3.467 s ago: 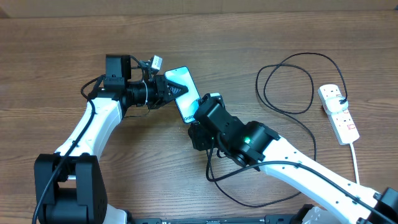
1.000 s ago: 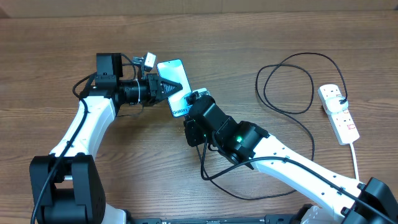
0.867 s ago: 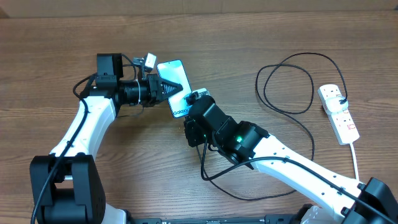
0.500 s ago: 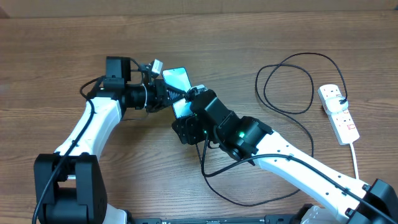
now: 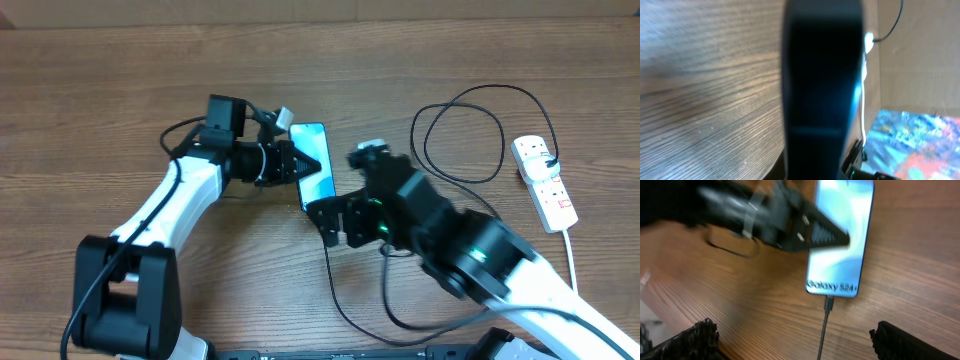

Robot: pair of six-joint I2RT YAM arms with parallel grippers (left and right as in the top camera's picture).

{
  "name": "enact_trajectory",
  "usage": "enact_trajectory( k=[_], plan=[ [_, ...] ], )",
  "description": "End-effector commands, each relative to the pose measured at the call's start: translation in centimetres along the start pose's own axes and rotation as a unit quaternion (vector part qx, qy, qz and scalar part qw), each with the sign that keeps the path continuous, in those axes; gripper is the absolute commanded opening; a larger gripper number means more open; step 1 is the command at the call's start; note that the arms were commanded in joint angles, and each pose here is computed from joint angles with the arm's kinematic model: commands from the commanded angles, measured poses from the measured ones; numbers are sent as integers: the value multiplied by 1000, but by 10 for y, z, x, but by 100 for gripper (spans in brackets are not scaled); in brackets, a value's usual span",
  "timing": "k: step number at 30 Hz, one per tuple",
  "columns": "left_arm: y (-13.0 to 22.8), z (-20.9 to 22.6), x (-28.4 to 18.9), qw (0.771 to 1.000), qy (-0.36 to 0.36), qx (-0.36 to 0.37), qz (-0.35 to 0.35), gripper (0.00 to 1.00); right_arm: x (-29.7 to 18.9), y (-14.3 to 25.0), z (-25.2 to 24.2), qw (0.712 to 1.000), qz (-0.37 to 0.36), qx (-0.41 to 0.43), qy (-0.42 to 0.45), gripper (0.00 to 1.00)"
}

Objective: Plug charger to phone and switch on socket
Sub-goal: 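Lower the plugged phone flat onto the table with both grippers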

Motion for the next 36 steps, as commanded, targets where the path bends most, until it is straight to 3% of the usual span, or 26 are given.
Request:
enact_trajectory(
  k=[1, 7, 13, 24, 33, 36],
  plan=[
    [4, 22, 17, 999, 8, -5, 31, 4, -30, -16, -1, 999, -48, 10, 6, 100],
    [15, 37, 38, 991, 94, -14, 90, 4, -43, -9, -3, 999, -47, 10, 7, 100],
    [23, 64, 55, 989, 87, -44, 111, 4, -41, -3, -6, 999, -31, 13, 13, 100],
    [30, 106, 56, 990, -50, -79, 104, 14, -41, -2, -8, 999, -31, 12, 20, 100],
    [30, 111, 55, 989, -68, -78, 101, 19, -40, -5, -9, 999, -38, 12, 25, 100],
    [31, 114, 55, 989, -78, -80, 101, 27, -36, -6, -9, 999, -37, 13, 25, 100]
  ],
)
Point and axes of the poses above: each gripper's point midway between its finger pads, its own x axis out along the fingers, its own z axis along the line the jaws close on, y = z × x, the point moved 2 cm from there along -x, back along the fingers, and after that the axes turned 9 degrees about -x, right-handed, at the moved point
